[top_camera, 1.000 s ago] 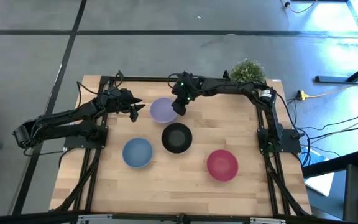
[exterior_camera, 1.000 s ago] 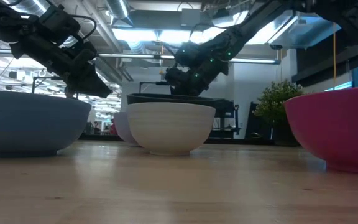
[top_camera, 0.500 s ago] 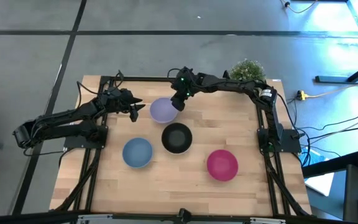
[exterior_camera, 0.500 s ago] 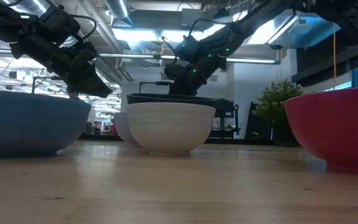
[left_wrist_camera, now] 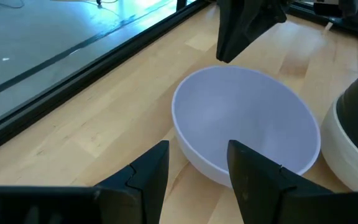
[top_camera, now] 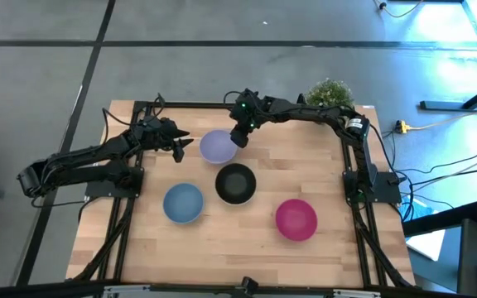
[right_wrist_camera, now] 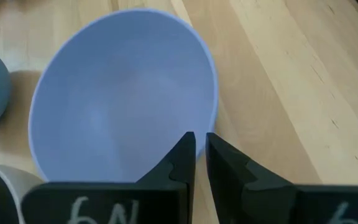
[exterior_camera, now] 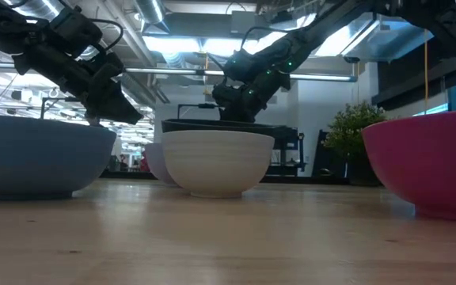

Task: Nest bowls inside each other
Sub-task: Stack the purple bowl on top of the black bowl

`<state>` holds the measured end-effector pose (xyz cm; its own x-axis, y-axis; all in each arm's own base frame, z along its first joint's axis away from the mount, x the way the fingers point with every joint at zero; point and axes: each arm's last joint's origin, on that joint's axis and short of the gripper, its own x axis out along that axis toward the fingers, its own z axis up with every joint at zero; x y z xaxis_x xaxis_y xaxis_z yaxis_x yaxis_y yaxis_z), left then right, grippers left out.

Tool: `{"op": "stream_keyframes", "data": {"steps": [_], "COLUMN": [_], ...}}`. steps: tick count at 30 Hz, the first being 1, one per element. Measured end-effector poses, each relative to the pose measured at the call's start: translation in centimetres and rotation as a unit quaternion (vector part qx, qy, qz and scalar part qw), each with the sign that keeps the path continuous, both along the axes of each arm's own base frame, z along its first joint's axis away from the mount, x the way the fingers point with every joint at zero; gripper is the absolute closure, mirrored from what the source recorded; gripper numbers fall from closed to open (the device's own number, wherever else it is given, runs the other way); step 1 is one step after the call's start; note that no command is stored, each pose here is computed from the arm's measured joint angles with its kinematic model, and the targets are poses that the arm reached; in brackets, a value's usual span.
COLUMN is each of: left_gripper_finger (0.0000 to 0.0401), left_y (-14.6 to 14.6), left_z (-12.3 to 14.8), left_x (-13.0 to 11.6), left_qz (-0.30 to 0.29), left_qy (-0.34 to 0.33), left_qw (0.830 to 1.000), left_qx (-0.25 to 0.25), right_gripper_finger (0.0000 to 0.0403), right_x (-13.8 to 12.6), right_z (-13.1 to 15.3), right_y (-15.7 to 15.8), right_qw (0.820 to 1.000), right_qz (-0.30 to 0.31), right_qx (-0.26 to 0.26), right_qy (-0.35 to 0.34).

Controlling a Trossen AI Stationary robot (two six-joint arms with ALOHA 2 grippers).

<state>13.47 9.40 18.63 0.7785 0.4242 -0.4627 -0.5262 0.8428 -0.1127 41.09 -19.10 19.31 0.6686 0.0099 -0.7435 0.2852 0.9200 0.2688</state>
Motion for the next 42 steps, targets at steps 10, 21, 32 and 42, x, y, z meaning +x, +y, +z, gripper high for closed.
{"op": "stream_keyframes", "data": {"steps": [10,21,32,42], "left_gripper_finger": [0.0243,0.0243,0.0243,0.0243], "left_y": [0.0,0.0,0.0,0.0], "left_z": [0.0,0.0,0.0,0.0], "left_x": [0.0,0.0,0.0,0.0], "left_qz": [0.000,0.000,0.000,0.000], "left_qy": [0.000,0.000,0.000,0.000], "left_qw": [1.000,1.000,1.000,1.000], "left_qx": [0.000,0.000,0.000,0.000], "right_gripper_finger": [0.0363,0.0363,0.0363,0.0363], "right_x": [-0.3,0.5,0.9,1.1], "right_z": [-0.4,-0.3,-0.2,-0.2], "right_y": [0.4,1.7,2.4,2.8], "right_qw": [0.999,0.999,0.999,1.000], "right_qz": [-0.031,-0.019,-0.002,0.006], "right_qx": [0.009,0.009,0.030,0.029], "right_qy": [0.035,0.026,0.011,0.010]}}
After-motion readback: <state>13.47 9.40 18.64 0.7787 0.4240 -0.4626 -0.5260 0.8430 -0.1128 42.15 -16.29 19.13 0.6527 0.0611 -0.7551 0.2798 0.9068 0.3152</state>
